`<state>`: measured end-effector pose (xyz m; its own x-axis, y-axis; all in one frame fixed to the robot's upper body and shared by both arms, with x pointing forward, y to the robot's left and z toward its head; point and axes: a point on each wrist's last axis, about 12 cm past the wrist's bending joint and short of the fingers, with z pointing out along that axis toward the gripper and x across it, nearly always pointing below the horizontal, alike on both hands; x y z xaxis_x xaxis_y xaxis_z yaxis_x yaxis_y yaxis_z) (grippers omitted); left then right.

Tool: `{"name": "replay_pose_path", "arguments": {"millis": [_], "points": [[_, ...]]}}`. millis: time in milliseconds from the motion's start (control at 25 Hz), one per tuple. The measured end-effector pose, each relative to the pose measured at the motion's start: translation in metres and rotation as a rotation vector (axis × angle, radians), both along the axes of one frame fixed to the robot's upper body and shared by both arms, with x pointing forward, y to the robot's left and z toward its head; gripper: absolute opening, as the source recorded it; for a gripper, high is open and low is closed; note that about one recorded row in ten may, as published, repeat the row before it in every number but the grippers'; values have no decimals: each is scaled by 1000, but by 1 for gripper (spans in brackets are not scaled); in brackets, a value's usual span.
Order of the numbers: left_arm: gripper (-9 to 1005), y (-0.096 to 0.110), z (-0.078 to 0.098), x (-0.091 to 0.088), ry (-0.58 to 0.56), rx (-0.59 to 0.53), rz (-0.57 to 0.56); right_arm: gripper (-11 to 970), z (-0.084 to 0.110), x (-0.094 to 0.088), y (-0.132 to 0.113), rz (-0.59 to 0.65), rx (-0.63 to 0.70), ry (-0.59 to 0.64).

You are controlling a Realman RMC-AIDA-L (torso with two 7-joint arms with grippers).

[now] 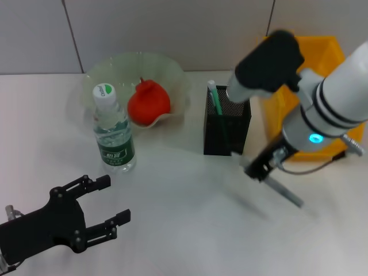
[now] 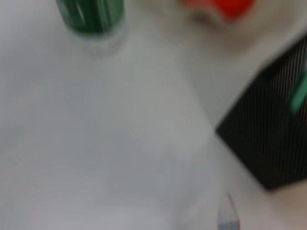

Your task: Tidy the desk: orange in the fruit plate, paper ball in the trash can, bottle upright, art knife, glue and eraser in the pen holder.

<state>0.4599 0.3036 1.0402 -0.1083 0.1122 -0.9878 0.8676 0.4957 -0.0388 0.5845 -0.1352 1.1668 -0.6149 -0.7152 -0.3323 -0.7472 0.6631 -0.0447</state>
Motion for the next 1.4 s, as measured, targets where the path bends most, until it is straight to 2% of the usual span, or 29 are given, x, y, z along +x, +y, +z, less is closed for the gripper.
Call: {"name": "replay_pose_path", "arguments": {"millis": [40,120,160,200,240,320,360,400,480,520,640,720,760,800,1000,1400], "points": [[799,0,0,0,0,0,0,146,23,-7,3,26,43,-81],[799,0,0,0,-1,0,0,144,41,-12,4,36,89,-159],[799,0,0,0,-1,0,0,143,41,-12,4,36,89,-159],[799,0,0,-1,-1,-1,0,142,60,-14,2,29,154,-263],[799,0,0,-1,-1,-1,0,142,60,-14,2,29,154,-263],[799,0,0,-1,0,-3,0,140,74,-13,-1,20,227,-397],[799,0,0,-1,0,-3,0,140,74,-13,-1,20,227,-397],[799,0,-1,-2,1,-4,1,140,77,-10,-3,20,258,-469],[799,0,-1,-2,2,-5,1,139,77,-8,-4,22,270,-501],[799,0,-1,-2,4,-6,2,139,72,-3,-3,31,282,-555],[799,0,-1,-3,6,-7,3,139,64,2,-1,40,287,-591],[799,0,-2,-4,8,-8,6,138,50,10,2,55,292,-645],[799,0,-2,-4,8,-8,6,138,50,10,2,55,292,-645],[799,0,-2,-4,8,-8,7,138,41,13,5,63,292,-669],[799,0,-2,-4,8,-12,16,137,22,21,9,64,301,-728],[799,-2,-3,-3,6,-19,17,141,-9,22,13,56,305,-726]]}}
